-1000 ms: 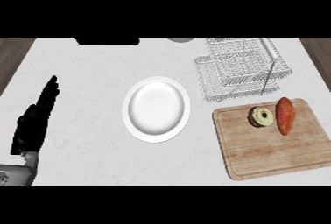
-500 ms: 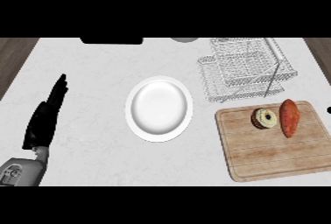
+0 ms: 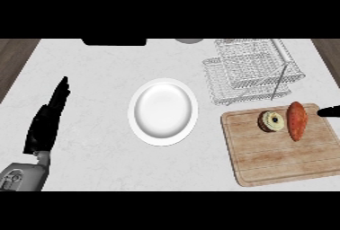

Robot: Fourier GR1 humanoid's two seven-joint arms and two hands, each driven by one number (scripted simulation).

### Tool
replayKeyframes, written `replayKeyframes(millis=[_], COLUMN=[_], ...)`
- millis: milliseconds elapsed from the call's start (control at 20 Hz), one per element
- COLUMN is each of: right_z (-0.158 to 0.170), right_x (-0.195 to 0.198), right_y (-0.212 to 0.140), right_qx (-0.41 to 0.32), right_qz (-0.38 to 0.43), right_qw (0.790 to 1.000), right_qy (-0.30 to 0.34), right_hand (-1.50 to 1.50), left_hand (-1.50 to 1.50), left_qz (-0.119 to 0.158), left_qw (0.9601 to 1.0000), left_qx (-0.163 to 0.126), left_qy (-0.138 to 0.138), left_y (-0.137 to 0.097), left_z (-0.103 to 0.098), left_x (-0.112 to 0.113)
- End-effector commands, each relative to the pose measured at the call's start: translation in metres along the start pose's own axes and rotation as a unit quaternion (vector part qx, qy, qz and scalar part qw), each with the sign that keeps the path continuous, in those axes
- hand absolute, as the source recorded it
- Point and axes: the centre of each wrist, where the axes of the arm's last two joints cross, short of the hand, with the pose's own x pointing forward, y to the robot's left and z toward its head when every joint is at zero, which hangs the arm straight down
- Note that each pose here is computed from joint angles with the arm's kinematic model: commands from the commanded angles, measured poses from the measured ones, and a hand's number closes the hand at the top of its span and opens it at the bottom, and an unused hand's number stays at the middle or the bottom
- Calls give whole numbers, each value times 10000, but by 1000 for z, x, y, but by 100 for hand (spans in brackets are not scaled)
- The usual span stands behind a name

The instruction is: Pick the sweet potato from the cutting board and place it in the tiered basket

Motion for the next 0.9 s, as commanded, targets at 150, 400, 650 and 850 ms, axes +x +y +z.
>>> replayKeyframes(millis=[150, 400, 650, 850], right_z=[3, 6, 10, 13], right_x=[9, 10, 5, 2], right_y=[15, 41, 48, 66], right_qx=[133, -23, -219, -267], right_qz=[320, 607, 857, 1048], right_qw=[9983, 9974, 9951, 9933], right_qy=[464, 376, 440, 413], right_hand=[-150, -150, -150, -150], left_hand=[0, 0, 0, 0], left_qz=[-14, 70, 21, -9], left_qw=[10000, 10000, 10000, 10000], left_qx=[98, 7, -2, 80], left_qy=[0, -41, 41, 51], left_y=[20, -7, -5, 6], left_z=[7, 10, 2, -4], left_x=[-9, 11, -9, 9])
